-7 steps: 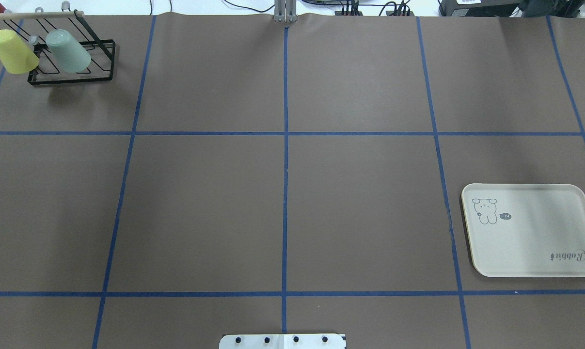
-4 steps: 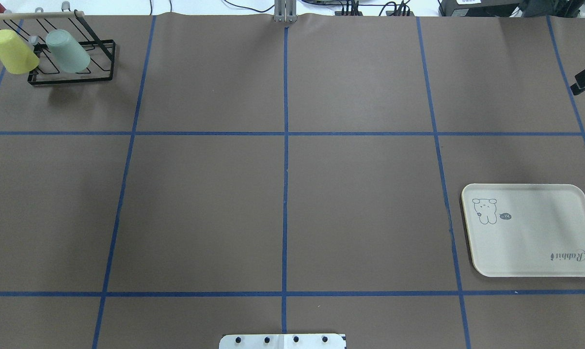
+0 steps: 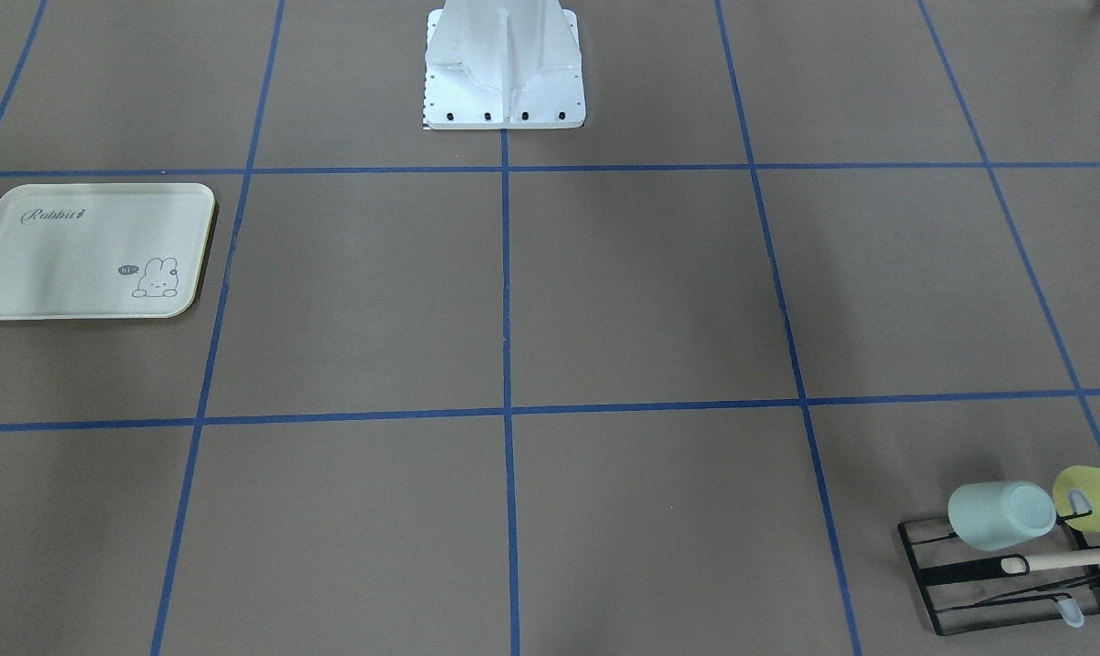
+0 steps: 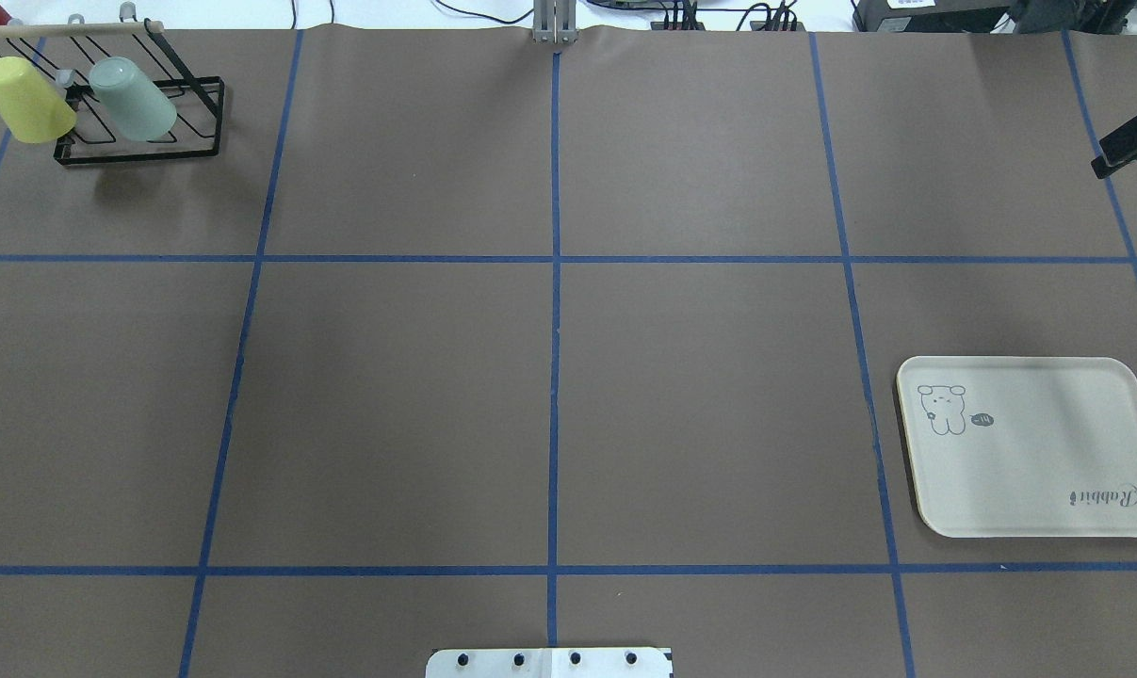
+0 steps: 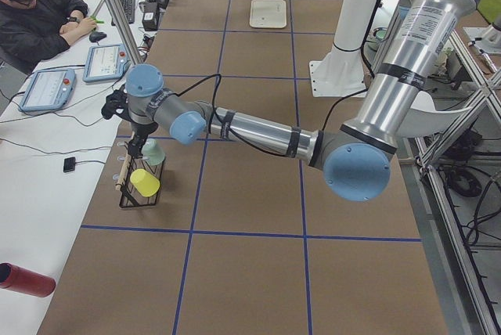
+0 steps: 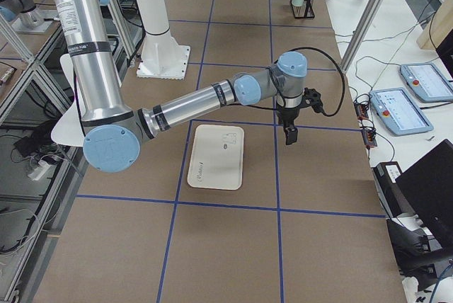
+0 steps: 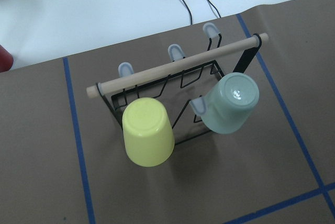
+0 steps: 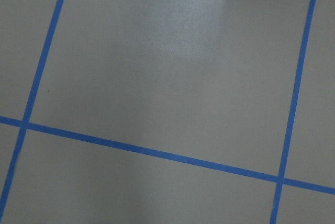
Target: Left arm grabs green cup and hands to right arm on tray
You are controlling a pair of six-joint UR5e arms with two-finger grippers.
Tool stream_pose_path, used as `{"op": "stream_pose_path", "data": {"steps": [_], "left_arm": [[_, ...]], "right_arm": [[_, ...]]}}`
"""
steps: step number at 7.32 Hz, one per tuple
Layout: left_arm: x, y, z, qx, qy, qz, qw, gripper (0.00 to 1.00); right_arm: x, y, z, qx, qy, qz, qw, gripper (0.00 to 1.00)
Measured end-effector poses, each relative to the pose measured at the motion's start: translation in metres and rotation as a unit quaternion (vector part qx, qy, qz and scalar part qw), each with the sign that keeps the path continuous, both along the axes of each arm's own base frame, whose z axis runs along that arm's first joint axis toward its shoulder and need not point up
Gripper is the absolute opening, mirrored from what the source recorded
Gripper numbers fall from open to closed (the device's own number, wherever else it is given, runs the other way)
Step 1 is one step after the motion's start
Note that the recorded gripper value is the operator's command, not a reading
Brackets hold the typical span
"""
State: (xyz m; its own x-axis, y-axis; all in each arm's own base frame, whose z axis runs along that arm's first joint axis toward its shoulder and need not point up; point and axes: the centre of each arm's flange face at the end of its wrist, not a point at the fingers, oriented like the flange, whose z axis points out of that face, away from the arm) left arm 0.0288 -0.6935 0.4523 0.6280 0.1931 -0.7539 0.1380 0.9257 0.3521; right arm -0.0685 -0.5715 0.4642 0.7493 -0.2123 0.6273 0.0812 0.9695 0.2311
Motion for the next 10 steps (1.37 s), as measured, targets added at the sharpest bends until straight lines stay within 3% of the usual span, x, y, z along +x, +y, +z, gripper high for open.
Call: {"op": "stream_pose_path", "data": {"steps": [2, 4, 7, 10], "left_arm": [[0.051, -0.052, -0.018, -0.058, 0.009, -0.001, 0.9983, 1.00], [0.104, -0.088, -0.043, -0.098, -0.037, -0.008, 0.9944, 1.00], [0.159, -0.100, -0.041, -0.116, -0.103, -0.009, 0.9878, 0.99], [0.179, -0.097, -0.033, -0.109, -0.127, -0.004, 0.9859, 0.99]], "right_arm": [[-0.001, 0.000, -0.001, -0.003, -0.005, -0.001, 1.0000, 1.00], [-0.002, 0.000, -0.001, -0.005, -0.007, 0.000, 1.0000, 1.00], [-0.002, 0.000, 0.000, -0.006, -0.007, 0.001, 1.0000, 1.00], [-0.002, 0.000, 0.000, -0.006, -0.007, 0.001, 1.0000, 1.00]]}}
